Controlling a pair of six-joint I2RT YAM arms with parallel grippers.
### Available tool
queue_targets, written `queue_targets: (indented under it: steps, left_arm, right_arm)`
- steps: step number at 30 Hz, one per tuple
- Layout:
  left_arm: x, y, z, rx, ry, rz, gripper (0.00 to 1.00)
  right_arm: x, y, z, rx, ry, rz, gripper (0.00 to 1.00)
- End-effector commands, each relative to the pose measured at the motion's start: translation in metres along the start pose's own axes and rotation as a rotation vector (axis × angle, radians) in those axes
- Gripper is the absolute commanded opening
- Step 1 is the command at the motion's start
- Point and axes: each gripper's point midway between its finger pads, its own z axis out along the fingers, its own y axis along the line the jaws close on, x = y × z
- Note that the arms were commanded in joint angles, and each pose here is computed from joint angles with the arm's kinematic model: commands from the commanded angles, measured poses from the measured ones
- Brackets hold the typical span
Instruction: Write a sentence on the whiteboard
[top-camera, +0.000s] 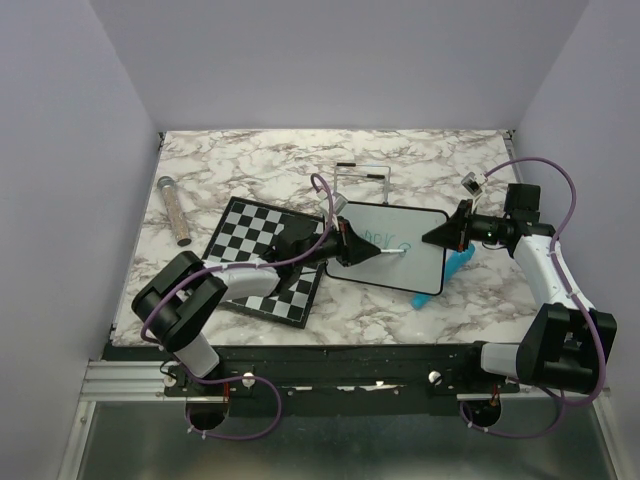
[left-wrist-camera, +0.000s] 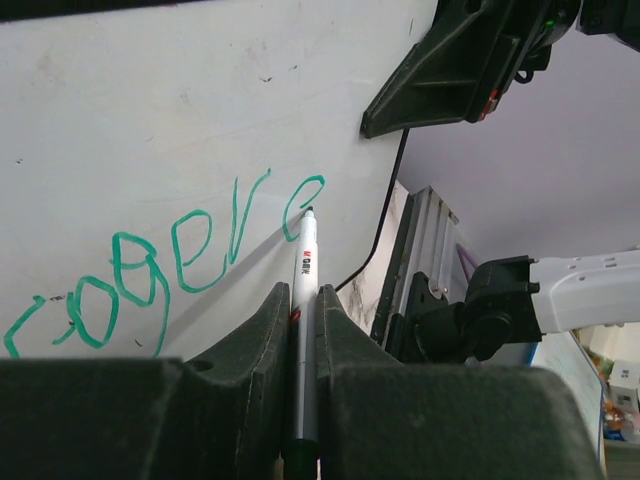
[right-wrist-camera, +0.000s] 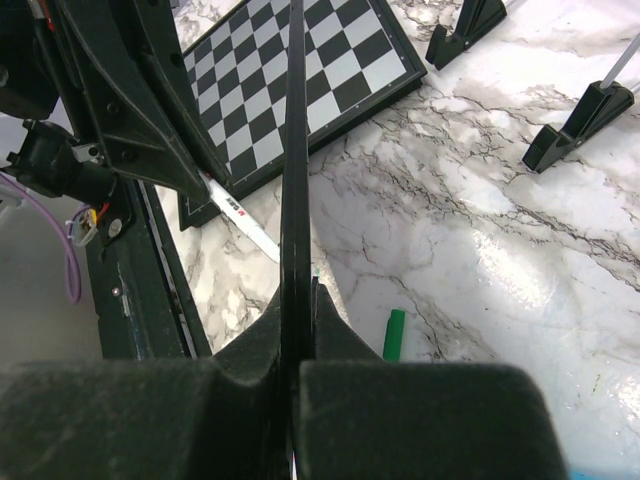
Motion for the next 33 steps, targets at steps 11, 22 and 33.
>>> queue_targets:
  steps: [11, 22, 33]
  left_arm:
    - [-0.023, -0.023, 0.014, 0.100, -0.040, 0.018, 0.00]
    - [-0.017, -0.027, 0.025, 0.124, -0.010, 0.006, 0.00]
    - [-0.014, -0.017, 0.024, 0.076, -0.008, 0.008, 0.00]
  right_arm:
    - [-0.003, -0.002, -0.002, 0.025, 0.011, -0.052, 0.01]
    - [-0.004, -0.002, -0.002, 0.027, 0.011, -0.055, 0.00]
    - [-0.003, -0.002, -0.002, 0.028, 0.011, -0.052, 0.00]
